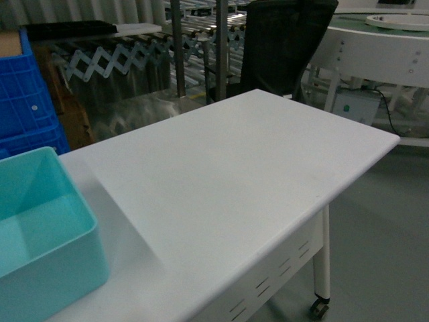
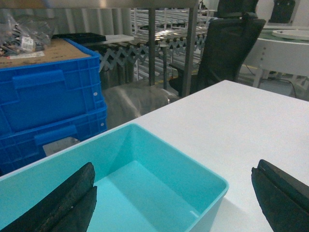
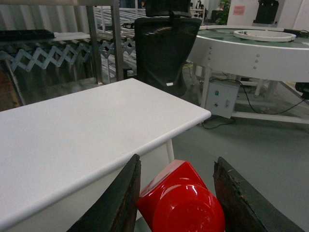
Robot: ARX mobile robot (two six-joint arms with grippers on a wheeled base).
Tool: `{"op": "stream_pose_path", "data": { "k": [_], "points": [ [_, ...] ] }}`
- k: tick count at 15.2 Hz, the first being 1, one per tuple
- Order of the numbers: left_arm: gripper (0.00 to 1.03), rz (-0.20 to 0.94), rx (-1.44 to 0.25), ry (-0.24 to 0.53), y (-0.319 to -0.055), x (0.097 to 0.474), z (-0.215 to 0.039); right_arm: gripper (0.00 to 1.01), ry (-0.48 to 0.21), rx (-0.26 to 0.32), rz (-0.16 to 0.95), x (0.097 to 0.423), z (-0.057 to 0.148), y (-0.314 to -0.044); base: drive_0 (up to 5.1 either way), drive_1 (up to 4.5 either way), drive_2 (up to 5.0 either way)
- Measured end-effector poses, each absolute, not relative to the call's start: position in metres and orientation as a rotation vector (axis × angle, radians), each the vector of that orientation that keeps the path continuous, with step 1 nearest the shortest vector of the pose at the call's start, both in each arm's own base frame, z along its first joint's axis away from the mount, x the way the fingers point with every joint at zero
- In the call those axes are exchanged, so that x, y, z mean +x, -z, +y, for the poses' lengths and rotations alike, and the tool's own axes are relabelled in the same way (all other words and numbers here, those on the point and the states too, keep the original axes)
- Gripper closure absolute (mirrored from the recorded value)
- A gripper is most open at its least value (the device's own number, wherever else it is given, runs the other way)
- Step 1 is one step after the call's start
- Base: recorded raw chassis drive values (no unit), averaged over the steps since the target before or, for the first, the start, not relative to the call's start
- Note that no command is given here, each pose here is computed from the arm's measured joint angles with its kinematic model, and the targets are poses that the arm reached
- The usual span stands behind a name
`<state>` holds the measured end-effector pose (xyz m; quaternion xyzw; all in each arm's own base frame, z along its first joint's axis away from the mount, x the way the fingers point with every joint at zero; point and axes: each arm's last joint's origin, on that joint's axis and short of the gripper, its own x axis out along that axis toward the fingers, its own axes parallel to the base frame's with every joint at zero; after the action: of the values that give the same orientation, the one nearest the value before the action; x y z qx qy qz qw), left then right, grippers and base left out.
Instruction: Pick red block from blue box to shelf
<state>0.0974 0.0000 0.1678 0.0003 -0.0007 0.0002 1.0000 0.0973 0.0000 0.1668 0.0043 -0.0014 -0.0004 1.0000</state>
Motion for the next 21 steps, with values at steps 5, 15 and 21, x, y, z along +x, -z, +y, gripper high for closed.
{"op": "stream_pose_path", "data": {
  "k": [5, 15, 21],
  "points": [
    [0.05, -0.001, 0.0, 0.0, -0.1678, 0.0974, 0.0, 0.63, 0.001, 0.009, -0.003, 0.0973, 0.0, -0.1668, -0.3, -0.32, -0.3],
    [0.05, -0.001, 0.0, 0.0, -0.1678, 0.0974, 0.0, 0.63, 0.001, 0.009, -0.003, 0.0973, 0.0, -0.1668, -1.5, -1.54, -1.5],
    [0.05, -0.001, 0.0, -0.001, -0.1678, 0.0974, 0.0, 0.63, 0.001, 0.009, -0.003, 0.0973, 0.0, -0.1668, -1.5, -1.51, -1.5]
  ]
}}
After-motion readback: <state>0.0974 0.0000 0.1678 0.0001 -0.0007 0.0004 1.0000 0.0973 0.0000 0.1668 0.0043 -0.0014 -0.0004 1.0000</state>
